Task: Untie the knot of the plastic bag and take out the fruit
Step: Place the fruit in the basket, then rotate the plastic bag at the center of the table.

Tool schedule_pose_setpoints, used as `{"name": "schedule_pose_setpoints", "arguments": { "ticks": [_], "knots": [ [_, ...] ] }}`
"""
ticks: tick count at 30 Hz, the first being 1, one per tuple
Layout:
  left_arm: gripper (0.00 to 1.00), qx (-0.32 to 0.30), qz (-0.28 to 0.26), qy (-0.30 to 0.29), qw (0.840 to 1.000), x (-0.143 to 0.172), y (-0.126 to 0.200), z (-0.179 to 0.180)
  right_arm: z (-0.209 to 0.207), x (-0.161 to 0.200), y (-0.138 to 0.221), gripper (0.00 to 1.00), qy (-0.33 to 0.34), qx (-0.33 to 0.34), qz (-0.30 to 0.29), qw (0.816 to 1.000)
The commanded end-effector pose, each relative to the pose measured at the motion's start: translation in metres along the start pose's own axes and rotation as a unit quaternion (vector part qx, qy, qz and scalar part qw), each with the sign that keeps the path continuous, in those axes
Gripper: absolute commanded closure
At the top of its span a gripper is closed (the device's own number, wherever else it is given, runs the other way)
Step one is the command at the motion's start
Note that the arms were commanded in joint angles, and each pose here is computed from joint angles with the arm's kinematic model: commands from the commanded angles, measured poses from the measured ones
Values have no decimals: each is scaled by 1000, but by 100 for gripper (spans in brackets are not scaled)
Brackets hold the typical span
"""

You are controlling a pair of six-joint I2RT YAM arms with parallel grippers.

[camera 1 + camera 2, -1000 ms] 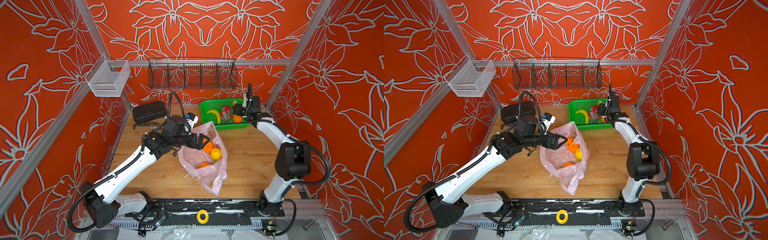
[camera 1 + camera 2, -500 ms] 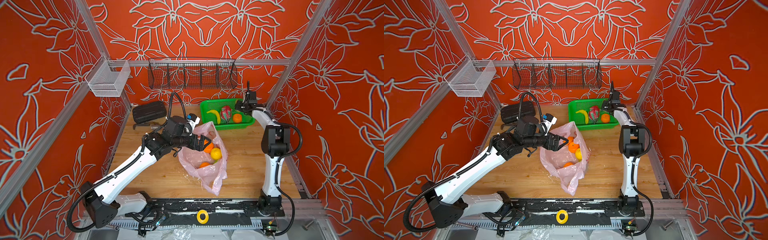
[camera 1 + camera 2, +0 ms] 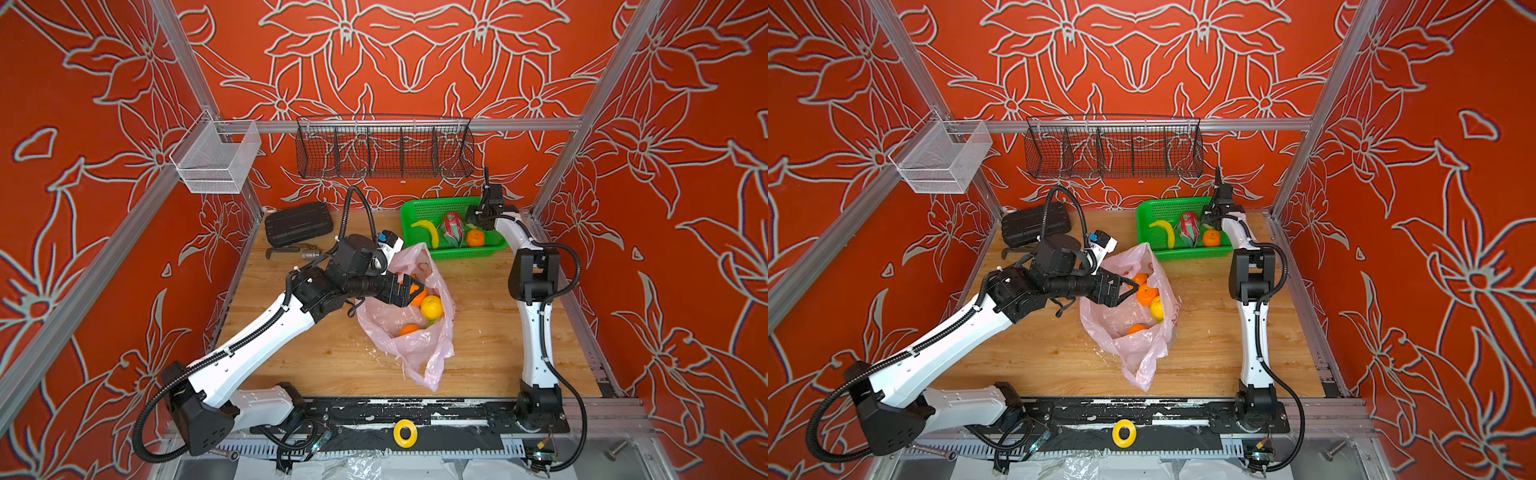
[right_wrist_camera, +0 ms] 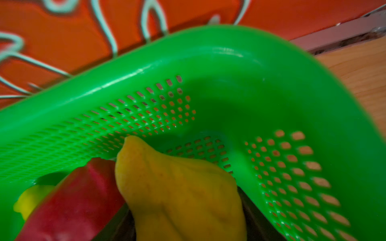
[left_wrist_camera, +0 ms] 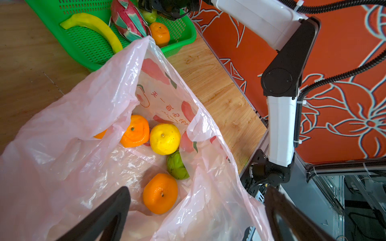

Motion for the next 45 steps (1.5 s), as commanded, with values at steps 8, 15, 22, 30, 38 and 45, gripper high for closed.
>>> {"name": "schedule_pose_setpoints", "arguments": {
  "ticks": [8, 15, 22, 30, 38, 45],
  "knots": [
    [0, -21, -8, -12, 1000, -3, 5, 2, -2, 4, 5, 14, 9, 1, 27, 1000],
    [0, -43, -9, -11, 999, -1, 7, 8, 7, -10, 46, 10, -1, -20, 4, 1000],
    [0, -82, -15, -15, 996, 5, 13, 19, 16, -13, 125, 10, -32, -72, -50, 996],
    [2, -133, -13, -27, 991, 10, 15, 35, 43, 23, 245, 12, -28, -186, -85, 978],
    [2, -202, 1, -58, 978, 3, 16, 55, 100, 114, 341, 13, 99, -293, -7, 951],
    [2, -205, 25, -74, 976, -16, -1, 72, 123, 188, 395, 15, 145, -369, 71, 915]
  ]
}}
Point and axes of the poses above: each gripper's point midway between its finger pads, its own y axis back along the fingers, its own z axis along the line the jaws close on, x = y × z, the point moved 4 cm from there along y, back along the fingers, and after that the axes turned 5 degrees about -y, right-handed, at the moved point
